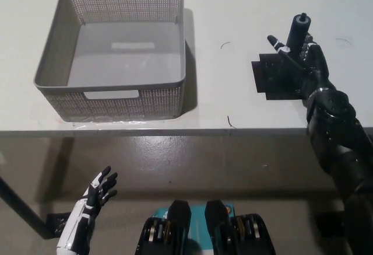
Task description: Use the right hand to pick up a electric screw driver and put it into a container on the left side
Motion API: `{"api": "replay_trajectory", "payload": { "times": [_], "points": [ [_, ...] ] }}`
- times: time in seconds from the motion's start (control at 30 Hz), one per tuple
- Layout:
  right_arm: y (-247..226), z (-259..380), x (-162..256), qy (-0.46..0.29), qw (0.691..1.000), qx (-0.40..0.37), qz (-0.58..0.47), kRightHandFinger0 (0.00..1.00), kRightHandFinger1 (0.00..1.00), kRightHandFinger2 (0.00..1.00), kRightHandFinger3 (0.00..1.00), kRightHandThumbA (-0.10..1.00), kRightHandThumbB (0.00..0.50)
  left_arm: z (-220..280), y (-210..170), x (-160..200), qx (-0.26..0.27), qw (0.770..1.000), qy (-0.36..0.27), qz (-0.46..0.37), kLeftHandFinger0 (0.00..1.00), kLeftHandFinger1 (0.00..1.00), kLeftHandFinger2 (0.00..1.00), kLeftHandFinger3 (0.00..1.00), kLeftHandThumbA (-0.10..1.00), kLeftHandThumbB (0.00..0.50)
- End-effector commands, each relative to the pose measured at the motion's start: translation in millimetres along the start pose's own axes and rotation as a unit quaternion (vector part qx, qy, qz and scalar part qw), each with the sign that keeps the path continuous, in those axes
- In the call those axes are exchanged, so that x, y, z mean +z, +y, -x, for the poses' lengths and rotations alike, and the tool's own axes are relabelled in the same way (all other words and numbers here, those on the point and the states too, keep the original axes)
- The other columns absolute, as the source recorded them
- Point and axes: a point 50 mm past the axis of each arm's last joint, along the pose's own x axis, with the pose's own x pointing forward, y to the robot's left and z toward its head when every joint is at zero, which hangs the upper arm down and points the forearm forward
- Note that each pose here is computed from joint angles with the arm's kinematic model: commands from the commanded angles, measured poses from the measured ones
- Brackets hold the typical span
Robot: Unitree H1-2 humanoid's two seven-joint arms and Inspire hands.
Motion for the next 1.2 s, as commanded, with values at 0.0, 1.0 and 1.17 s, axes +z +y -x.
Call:
{"api": "replay_trajectory", "payload": {
  "times": [0.0, 1.0, 1.17],
  "points": [
    [-2.0, -17.6, 55.3, -0.065, 0.996, -0.058, 0.027, 1.0, 1.0, 1.0, 1.0, 0.92, 0.5, -4.3, 0.5, 9.2, -0.012, 1.0, -0.028, -0.006, 1.0, 1.0, 1.0, 1.0, 1.0, 0.039],
    [29.6, -21.6, 90.7, -0.1, 0.987, -0.123, 0.018, 0.0, 0.18, 0.64, 0.63, -0.1, 0.157, -16.2, 11.7, 15.1, -0.014, 0.999, -0.037, -0.015, 1.0, 1.0, 1.0, 1.0, 1.0, 0.023],
    [44.4, -22.5, 117.1, -0.14, 0.983, -0.115, 0.027, 0.0, 0.18, 0.63, 0.66, -0.1, 0.138, -15.8, 12.1, 15.2, -0.012, 0.999, -0.038, -0.018, 1.0, 1.0, 1.0, 1.0, 1.0, 0.026]
  ]
}}
